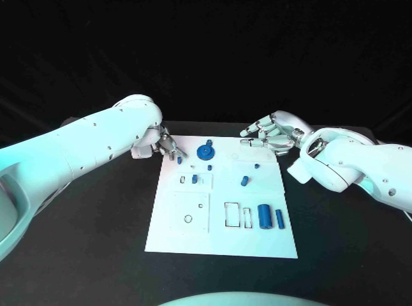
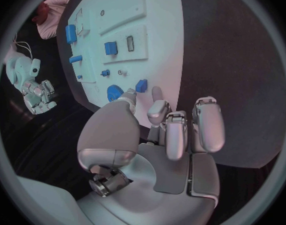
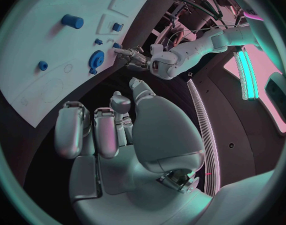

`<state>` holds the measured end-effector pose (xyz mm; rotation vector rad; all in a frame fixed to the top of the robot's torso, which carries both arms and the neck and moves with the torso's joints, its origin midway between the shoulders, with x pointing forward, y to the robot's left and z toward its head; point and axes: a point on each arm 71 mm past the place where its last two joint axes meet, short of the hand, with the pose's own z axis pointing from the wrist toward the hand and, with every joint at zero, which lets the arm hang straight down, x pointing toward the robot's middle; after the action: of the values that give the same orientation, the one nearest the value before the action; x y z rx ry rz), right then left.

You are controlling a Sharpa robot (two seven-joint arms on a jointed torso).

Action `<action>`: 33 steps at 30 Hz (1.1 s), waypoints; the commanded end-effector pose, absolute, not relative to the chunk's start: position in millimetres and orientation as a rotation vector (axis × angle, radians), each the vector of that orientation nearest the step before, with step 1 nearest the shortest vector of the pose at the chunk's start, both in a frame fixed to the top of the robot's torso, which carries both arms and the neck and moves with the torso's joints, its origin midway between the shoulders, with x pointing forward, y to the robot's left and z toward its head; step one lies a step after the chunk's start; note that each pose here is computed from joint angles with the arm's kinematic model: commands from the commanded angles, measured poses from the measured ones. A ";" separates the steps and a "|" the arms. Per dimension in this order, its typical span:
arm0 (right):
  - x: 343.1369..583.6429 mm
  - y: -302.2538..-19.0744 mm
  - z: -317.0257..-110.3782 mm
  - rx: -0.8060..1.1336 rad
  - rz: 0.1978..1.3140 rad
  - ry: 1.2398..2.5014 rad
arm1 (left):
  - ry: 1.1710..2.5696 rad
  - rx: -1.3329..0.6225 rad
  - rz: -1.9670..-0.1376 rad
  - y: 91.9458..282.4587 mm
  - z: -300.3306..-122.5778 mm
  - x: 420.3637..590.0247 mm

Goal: Assemble the parts on the task board

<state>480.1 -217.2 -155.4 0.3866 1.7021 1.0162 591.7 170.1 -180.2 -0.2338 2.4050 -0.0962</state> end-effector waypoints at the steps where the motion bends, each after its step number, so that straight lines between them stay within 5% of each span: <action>1: 479.9 -215.7 -155.7 0.367 1.025 1.706 | 2.425 -0.221 -0.132 164.6 -180.9 589.9; 33: 480.6 -215.0 -157.4 0.368 1.023 1.714 | 2.435 -0.207 -0.150 160.8 -180.9 587.5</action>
<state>481.2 -216.6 -156.8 0.3869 1.7053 1.0157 588.2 162.4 -180.6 -0.2182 2.4222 -0.1361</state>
